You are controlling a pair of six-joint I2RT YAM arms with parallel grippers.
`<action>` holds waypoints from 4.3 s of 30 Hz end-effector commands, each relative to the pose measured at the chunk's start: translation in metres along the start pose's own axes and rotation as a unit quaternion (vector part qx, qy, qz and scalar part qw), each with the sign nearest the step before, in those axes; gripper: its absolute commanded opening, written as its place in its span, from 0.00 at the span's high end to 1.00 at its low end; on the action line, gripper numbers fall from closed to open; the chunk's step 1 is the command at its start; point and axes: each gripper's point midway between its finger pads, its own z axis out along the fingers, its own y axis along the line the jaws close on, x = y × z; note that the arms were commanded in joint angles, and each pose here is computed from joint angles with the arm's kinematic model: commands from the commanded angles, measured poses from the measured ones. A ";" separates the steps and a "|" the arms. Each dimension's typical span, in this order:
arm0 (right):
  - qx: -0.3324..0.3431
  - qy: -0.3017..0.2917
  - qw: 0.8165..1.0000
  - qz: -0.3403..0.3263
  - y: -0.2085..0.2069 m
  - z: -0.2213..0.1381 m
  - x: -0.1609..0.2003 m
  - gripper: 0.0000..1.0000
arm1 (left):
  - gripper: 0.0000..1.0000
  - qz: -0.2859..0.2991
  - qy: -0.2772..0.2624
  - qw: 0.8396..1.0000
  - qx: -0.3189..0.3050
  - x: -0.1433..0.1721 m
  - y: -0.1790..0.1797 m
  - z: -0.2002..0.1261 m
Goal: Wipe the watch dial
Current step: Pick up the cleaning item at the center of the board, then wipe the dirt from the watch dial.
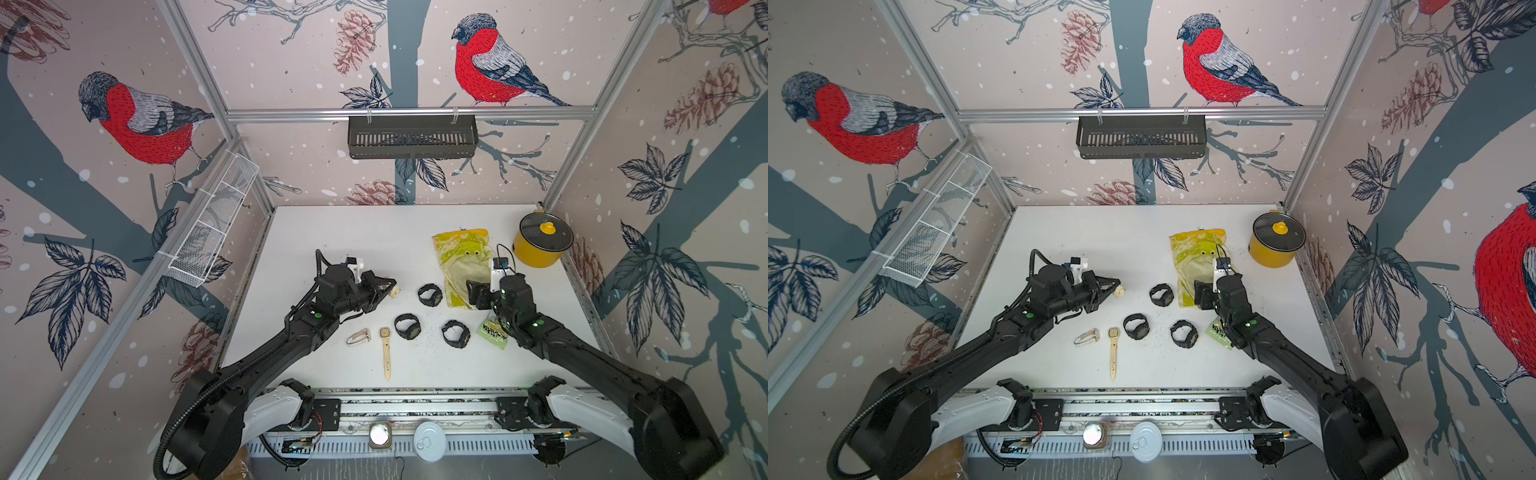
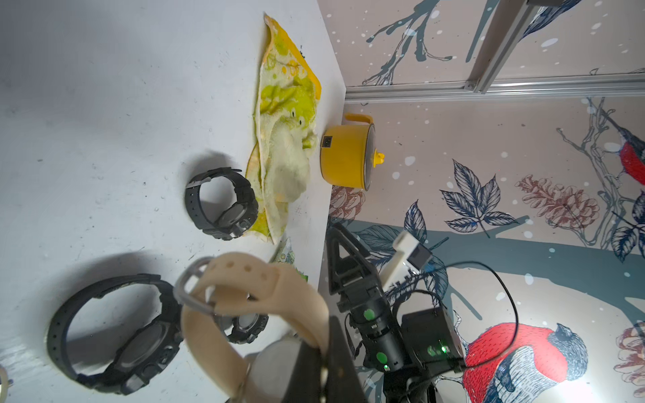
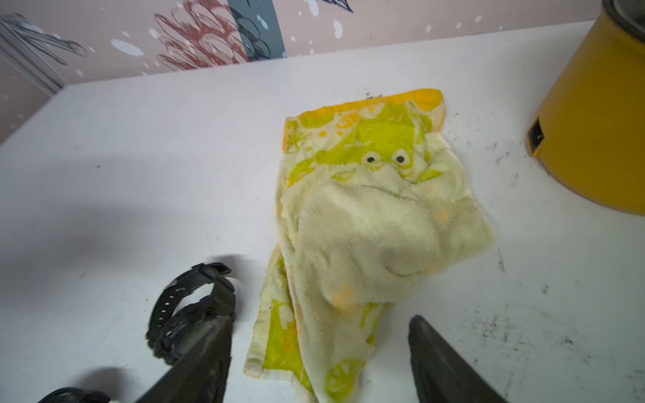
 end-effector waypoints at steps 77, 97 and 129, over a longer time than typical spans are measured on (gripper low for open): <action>-0.393 -0.148 0.886 -0.198 0.288 -0.106 -0.066 0.97 | 1.00 -0.137 -0.029 0.978 0.155 -0.018 -0.035 -0.041; -0.368 -0.105 0.912 -0.150 0.282 -0.045 -0.047 0.97 | 1.00 -0.133 -0.014 0.977 0.165 -0.008 -0.037 -0.040; -0.195 -0.162 0.964 -0.079 0.200 -0.048 -0.078 0.96 | 1.00 -0.142 -0.056 0.977 0.152 -0.016 -0.026 -0.046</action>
